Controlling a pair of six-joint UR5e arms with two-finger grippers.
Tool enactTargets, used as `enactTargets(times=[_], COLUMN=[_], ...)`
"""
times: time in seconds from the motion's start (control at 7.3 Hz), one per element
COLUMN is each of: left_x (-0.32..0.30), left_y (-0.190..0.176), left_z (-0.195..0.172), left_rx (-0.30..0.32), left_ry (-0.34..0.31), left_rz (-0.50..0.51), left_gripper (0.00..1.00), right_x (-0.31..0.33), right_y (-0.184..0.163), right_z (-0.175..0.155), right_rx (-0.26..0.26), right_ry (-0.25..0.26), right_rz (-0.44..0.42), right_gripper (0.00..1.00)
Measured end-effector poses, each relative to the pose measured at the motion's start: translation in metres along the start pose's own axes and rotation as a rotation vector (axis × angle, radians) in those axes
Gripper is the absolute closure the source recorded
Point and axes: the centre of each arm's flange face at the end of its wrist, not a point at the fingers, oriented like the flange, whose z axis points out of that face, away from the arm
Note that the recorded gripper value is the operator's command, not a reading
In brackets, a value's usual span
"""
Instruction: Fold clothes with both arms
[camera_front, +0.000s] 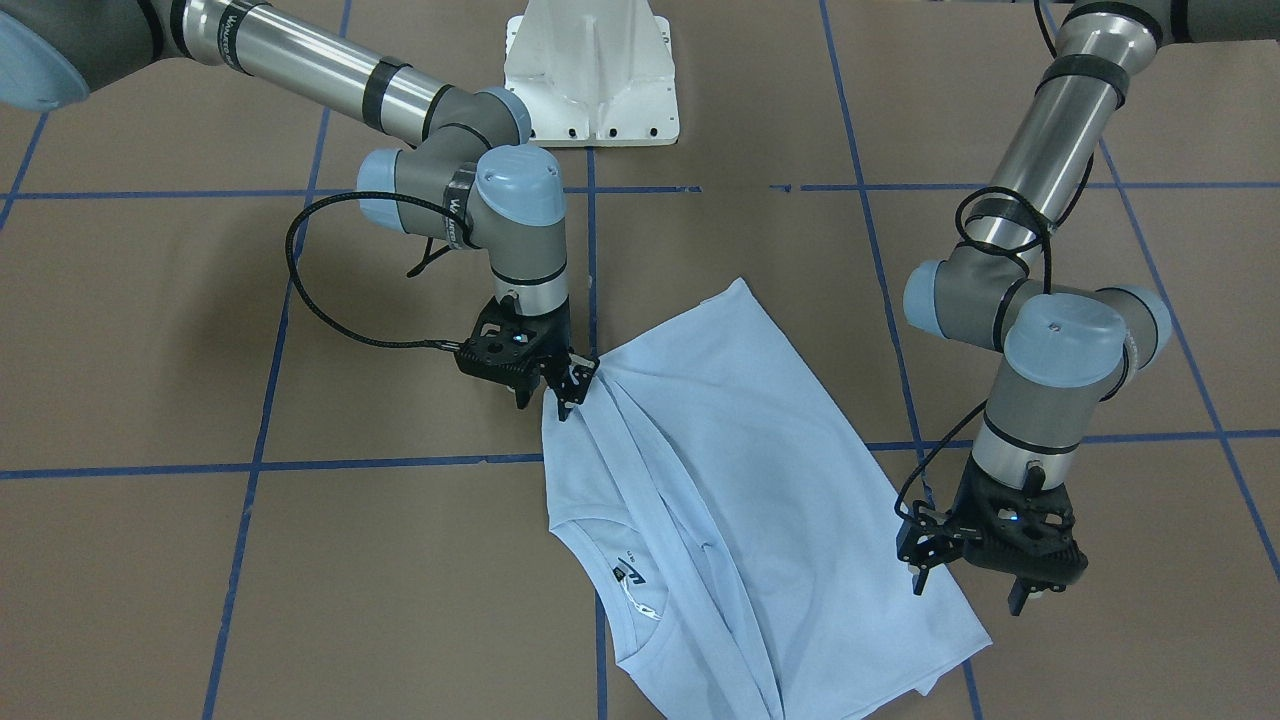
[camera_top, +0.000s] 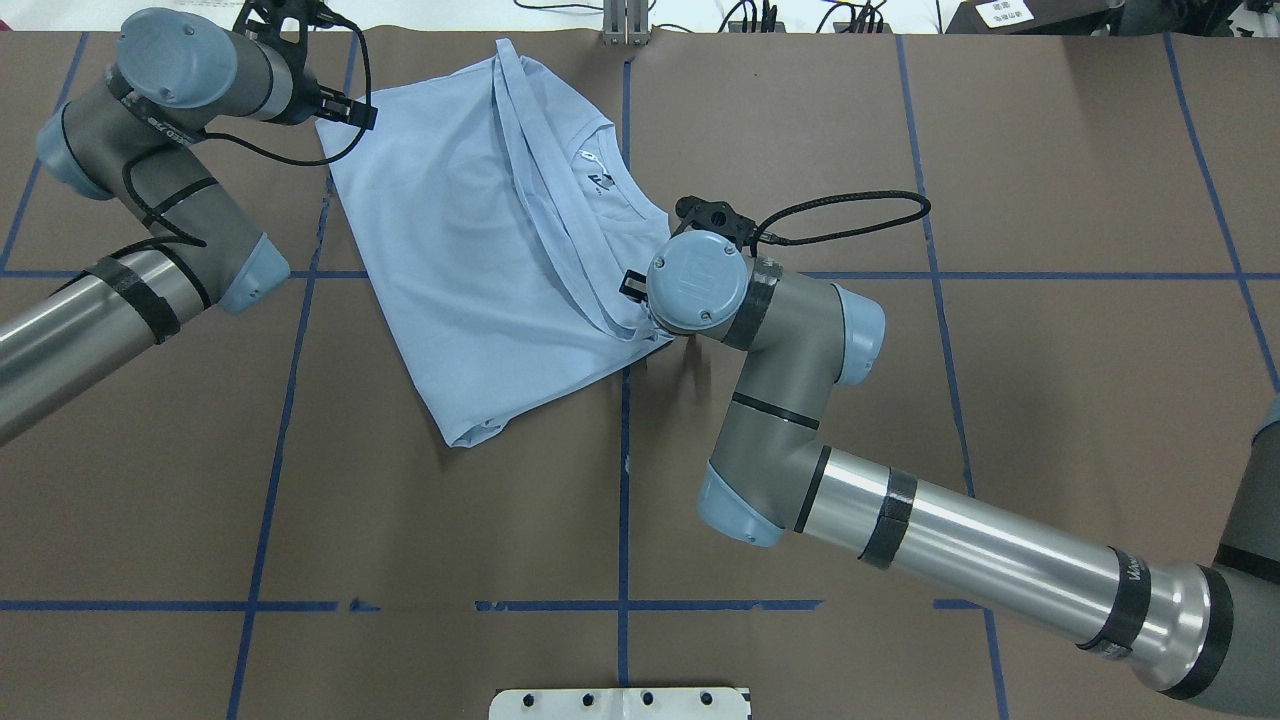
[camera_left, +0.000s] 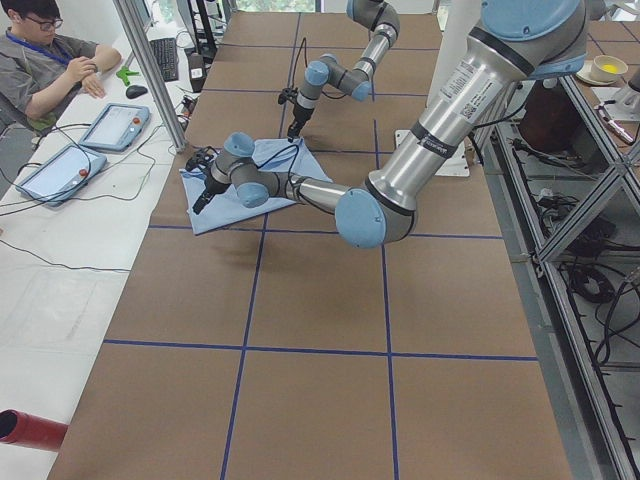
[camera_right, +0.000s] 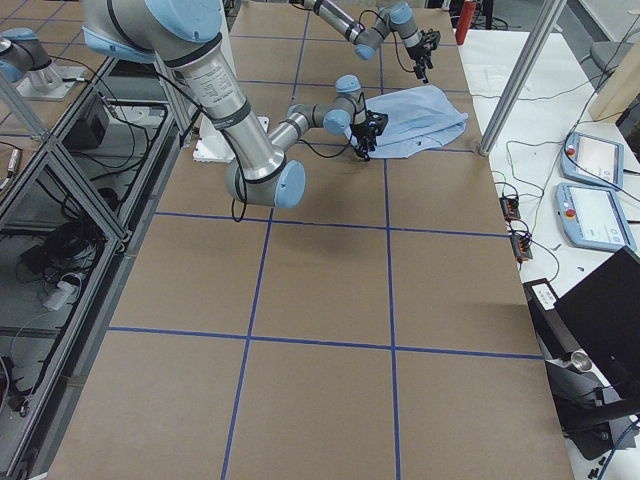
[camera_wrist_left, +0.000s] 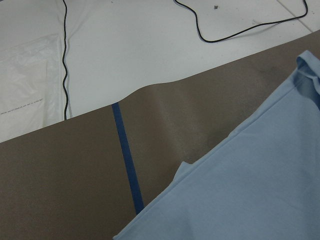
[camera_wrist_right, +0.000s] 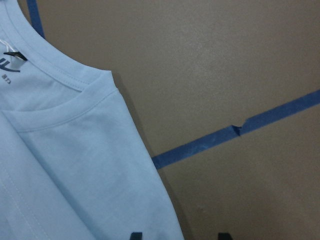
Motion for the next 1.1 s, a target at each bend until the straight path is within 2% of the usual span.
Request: enactTargets(times=[0.14,0.27,0.82,1.1], left_x=[-0.001,-0.001,-0.001,-0.001], left_y=[0.001,0.002,0.002,0.001], left_z=[0.000,0.001,0.001,-0.001], left_rx=[-0.001,-0.002,0.000,0.008], left_ry=[-0.001,-0.001,0.001,0.006], left_rz=[0.000,0.000,0.000,0.001], left_gripper=[0.00,0.00,0.00,0.00], right_x=[-0.001,-0.002,-0.005,0.019], right_y=[0.002,0.004,0.004,0.008], right_z=[0.000,-0.001,-0.006,-0.031], right_rx=[-0.002,-0.003,-0.004,-0.006], right_ry=[-0.001,-0.003,-0.006,0.008], right_rz=[-0.002,-0.003,-0.004,-0.009], right_gripper=[0.89,1.00,1.00,1.00])
